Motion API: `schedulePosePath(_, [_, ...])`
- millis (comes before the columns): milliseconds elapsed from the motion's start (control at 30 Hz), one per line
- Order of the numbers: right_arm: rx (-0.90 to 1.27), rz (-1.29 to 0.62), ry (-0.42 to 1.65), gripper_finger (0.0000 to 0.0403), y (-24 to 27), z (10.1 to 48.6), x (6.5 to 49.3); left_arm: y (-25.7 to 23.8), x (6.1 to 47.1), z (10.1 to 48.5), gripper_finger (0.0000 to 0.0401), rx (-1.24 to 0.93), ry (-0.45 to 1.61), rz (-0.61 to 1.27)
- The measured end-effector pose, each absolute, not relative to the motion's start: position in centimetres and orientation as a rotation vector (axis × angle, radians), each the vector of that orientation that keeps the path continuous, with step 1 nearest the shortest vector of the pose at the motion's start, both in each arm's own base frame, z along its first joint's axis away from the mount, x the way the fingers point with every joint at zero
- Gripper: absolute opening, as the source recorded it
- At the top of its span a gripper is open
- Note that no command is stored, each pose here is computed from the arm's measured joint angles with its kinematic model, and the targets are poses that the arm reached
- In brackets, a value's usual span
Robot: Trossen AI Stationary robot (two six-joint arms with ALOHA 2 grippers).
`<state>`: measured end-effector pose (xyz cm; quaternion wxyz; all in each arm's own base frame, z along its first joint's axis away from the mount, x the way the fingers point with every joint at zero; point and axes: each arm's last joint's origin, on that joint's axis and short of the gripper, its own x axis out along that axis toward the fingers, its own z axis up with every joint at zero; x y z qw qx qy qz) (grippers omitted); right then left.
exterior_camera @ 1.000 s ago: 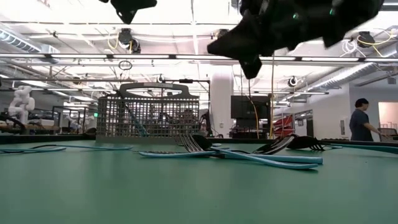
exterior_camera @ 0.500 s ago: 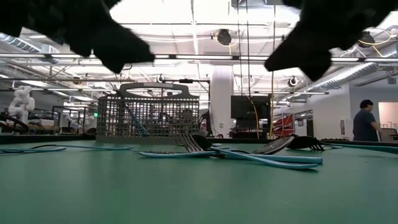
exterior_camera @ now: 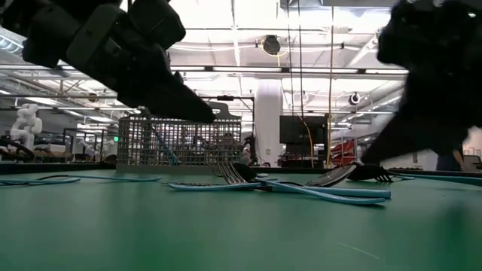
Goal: Sort silverware
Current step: Put the table knife into the silverware rack
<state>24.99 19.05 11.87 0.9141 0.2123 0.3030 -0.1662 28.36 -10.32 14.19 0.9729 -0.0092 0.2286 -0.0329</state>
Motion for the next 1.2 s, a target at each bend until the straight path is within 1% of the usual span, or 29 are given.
schedulePosePath(233, [0.428,-0.389,0.594,0.0000,19.7,10.6,24.4,-10.4,29.1,15.1,0.0125,-0.030,0.433,-0.068])
schedulePosePath(400, [0.434,-0.430,0.556,0.0000,18.3,10.9,25.9,-10.6,29.7,15.8,0.0125,-0.033,0.424,-0.070])
schedulePosePath(567, [0.430,-0.377,0.589,0.0000,16.2,11.0,28.1,-10.6,29.9,15.9,0.0125,-0.033,0.423,-0.070])
schedulePosePath(767, [0.430,-0.346,0.628,0.0000,14.1,11.1,29.6,-10.6,29.7,15.7,0.0125,-0.030,0.453,-0.065])
schedulePosePath(900, [0.428,-0.293,0.636,0.0000,13.9,11.2,29.9,-10.6,29.6,15.4,0.0125,-0.022,0.480,-0.062])
schedulePosePath(1067, [0.429,-0.271,0.627,0.0000,13.7,11.4,30.3,-10.5,29.6,15.4,0.0125,-0.016,0.484,-0.062])
schedulePosePath(1200, [0.436,-0.250,0.635,0.0000,15.1,11.3,29.5,-10.4,29.4,14.9,0.0125,0.007,0.533,-0.032])
